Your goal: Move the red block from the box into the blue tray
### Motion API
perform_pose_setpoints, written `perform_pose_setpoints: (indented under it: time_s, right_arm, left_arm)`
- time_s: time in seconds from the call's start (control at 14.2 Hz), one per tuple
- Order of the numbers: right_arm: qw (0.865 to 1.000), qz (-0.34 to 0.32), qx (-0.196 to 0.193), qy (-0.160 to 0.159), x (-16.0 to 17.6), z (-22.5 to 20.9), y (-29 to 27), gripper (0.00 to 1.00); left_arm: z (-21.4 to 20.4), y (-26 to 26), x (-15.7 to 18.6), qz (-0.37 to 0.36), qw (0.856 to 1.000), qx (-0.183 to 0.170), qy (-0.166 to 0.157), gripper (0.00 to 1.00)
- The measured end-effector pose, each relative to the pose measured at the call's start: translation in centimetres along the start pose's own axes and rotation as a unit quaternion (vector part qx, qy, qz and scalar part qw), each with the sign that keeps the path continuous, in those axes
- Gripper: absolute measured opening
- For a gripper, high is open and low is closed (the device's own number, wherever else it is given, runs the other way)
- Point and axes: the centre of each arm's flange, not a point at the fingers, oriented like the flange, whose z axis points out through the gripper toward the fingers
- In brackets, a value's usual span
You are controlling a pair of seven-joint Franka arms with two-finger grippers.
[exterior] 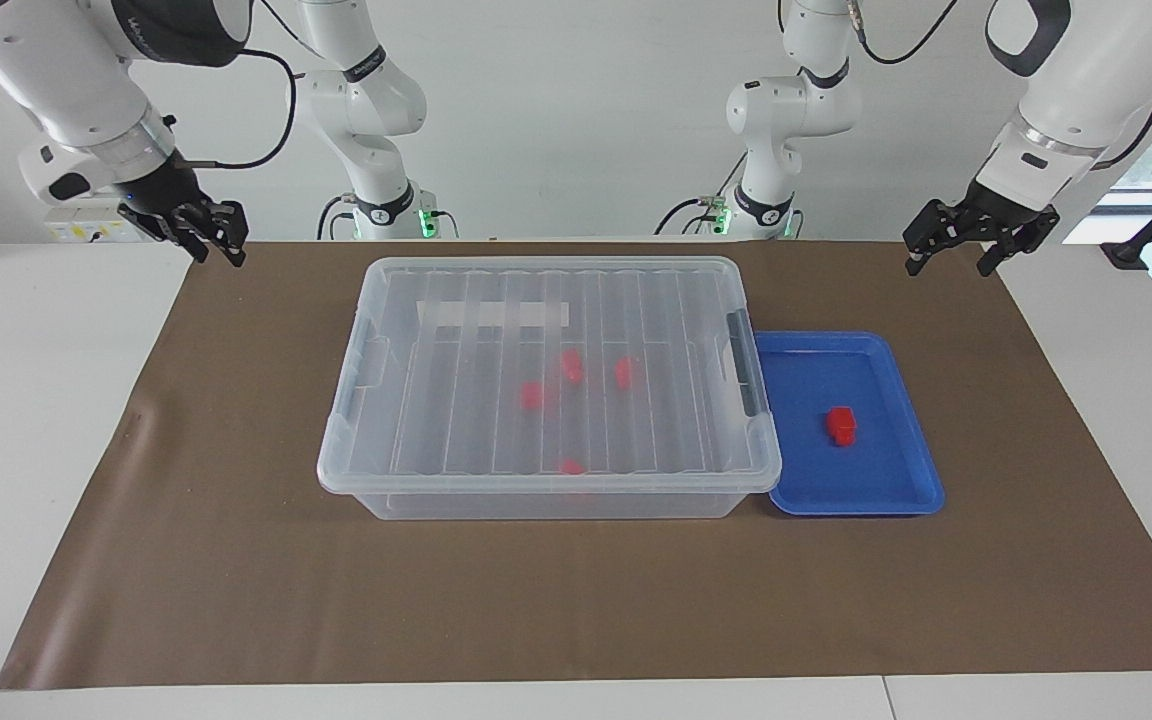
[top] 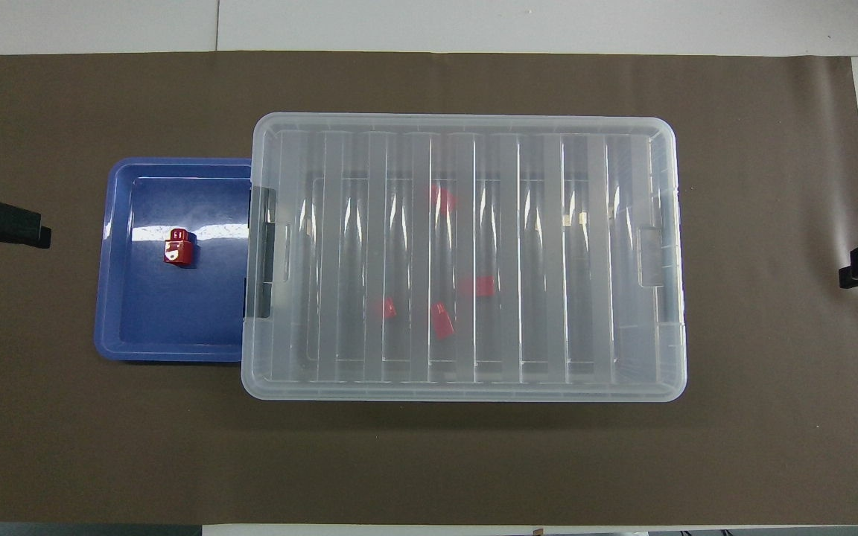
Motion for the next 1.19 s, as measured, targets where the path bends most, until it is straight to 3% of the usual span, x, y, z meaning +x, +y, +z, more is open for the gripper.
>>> perform_pose_setpoints:
  time_s: [0.28, 0.49, 1.19]
  right_arm:
    - [1.000, 0.007, -0.001, 0.009, -0.1, -0.8, 0.9, 1.00]
    - [1.000, 0.006, -0.001, 0.030, 0.4, -1.1, 0.8, 1.00]
    - [0.999, -0.021, -0.005, 0.030, 0.3, -1.1, -2.1, 1.00]
  left_arm:
    - [0.0, 0.0, 0.0, 0.000, 1.000, 0.000, 0.000, 1.00]
    - [0.0, 0.0, 0.0, 0.000, 1.000, 0.000, 0.000, 1.00]
    - [0.0, -0.2, 0.0, -0.002, 1.000, 0.000, 0.000, 1.00]
